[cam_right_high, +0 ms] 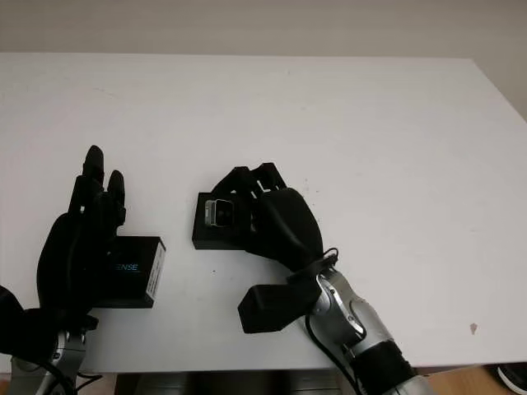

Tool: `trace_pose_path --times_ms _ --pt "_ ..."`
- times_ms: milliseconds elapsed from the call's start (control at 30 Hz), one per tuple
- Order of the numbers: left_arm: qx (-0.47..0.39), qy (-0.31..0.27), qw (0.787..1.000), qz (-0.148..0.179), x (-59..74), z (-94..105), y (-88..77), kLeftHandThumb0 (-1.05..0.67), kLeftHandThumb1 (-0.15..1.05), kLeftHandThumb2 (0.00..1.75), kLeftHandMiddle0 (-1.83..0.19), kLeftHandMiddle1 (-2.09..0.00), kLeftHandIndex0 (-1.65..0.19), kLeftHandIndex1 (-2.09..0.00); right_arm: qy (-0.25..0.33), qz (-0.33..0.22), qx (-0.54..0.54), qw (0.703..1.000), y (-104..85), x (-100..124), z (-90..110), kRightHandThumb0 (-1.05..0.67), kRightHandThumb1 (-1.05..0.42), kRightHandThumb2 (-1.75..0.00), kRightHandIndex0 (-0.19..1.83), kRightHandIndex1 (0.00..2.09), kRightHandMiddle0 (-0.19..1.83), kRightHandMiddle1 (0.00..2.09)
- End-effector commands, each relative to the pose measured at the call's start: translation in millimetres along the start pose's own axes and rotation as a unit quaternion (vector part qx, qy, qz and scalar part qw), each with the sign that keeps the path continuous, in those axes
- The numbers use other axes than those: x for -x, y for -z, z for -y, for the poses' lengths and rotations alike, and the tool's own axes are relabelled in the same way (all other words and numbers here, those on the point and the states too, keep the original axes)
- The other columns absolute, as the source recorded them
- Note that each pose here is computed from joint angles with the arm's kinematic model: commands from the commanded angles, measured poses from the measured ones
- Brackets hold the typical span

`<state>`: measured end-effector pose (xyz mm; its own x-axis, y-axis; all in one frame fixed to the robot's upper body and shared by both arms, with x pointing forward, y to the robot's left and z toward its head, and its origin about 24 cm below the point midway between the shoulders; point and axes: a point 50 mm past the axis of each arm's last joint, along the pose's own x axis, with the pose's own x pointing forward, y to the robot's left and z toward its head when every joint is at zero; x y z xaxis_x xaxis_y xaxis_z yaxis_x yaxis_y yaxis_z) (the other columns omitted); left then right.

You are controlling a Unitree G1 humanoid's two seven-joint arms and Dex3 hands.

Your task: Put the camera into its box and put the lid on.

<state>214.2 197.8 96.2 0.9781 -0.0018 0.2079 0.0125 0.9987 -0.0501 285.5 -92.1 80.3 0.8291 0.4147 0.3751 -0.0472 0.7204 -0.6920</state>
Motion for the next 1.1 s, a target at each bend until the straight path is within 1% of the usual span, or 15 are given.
trace_pose_path --times_ms 0,200,300,400,600,733,900,967,1000,1067 --pt "0.000 -0.001 1.000 0.002 2.1 1.1 -0.8 -0.80 1.05 0.57 0.19 0.00 0.19 0.00 0.007 -0.012 -0.034 0.999 0.7 0 1 -0.37 -1.05 -0.10 -0.09 1.20 0.13 1.81" --pt "0.000 0.001 1.000 0.000 1.5 1.4 0.1 -0.80 1.05 0.57 0.19 0.00 0.19 0.00 -0.001 -0.027 -0.098 0.995 2.0 -7 10 -0.41 -1.05 -0.09 -0.06 1.12 0.14 1.84" --pt "0.000 -0.001 1.000 0.000 1.0 2.3 0.2 -0.79 1.05 0.57 0.19 0.00 0.19 0.00 -0.008 -0.033 -0.116 0.993 2.1 -10 16 -0.42 -1.05 -0.08 -0.02 1.02 0.16 1.79" --pt "-0.001 -0.002 1.000 -0.001 0.8 3.0 0.3 -0.79 1.05 0.58 0.19 0.00 0.19 0.00 -0.011 -0.034 -0.127 0.991 1.3 -12 20 -0.44 -1.05 -0.09 0.01 0.96 0.17 1.78" --pt "-0.004 0.002 1.000 -0.004 0.3 4.1 0.7 -0.79 1.05 0.59 0.19 0.00 0.19 0.00 -0.003 -0.033 -0.160 0.987 -4.3 -20 37 -0.45 -1.04 -0.06 0.06 0.91 0.21 1.75" --pt "0.001 0.001 1.000 -0.003 0.3 4.5 0.9 -0.79 1.05 0.58 0.19 0.00 0.19 0.00 -0.018 -0.032 -0.164 0.986 -6.3 -25 51 -0.47 -1.03 -0.05 0.08 0.88 0.26 1.74" --pt "-0.002 0.002 1.000 -0.003 0.8 4.6 1.5 -0.79 1.05 0.58 0.19 0.00 0.19 0.00 -0.061 -0.047 -0.172 0.982 -4.8 -36 69 -0.50 -1.02 -0.05 0.12 0.84 0.35 1.74" --pt "-0.004 0.001 1.000 -0.002 1.0 4.8 1.4 -0.79 1.05 0.59 0.19 0.00 0.19 0.00 -0.088 -0.055 -0.182 0.978 -4.2 -41 77 -0.49 -1.01 -0.05 0.12 0.81 0.34 1.72" --pt "-0.004 0.001 1.000 -0.003 1.2 4.9 1.4 -0.79 1.05 0.59 0.19 0.00 0.19 0.00 -0.109 -0.066 -0.193 0.973 -3.5 -46 81 -0.49 -1.01 -0.05 0.13 0.78 0.34 1.70" --pt "-0.004 0.002 1.000 -0.003 1.3 5.0 1.5 -0.79 1.05 0.59 0.19 0.00 0.19 0.00 -0.148 -0.082 -0.222 0.960 -1.3 -53 88 -0.48 -0.98 -0.05 0.20 0.60 0.39 1.64"
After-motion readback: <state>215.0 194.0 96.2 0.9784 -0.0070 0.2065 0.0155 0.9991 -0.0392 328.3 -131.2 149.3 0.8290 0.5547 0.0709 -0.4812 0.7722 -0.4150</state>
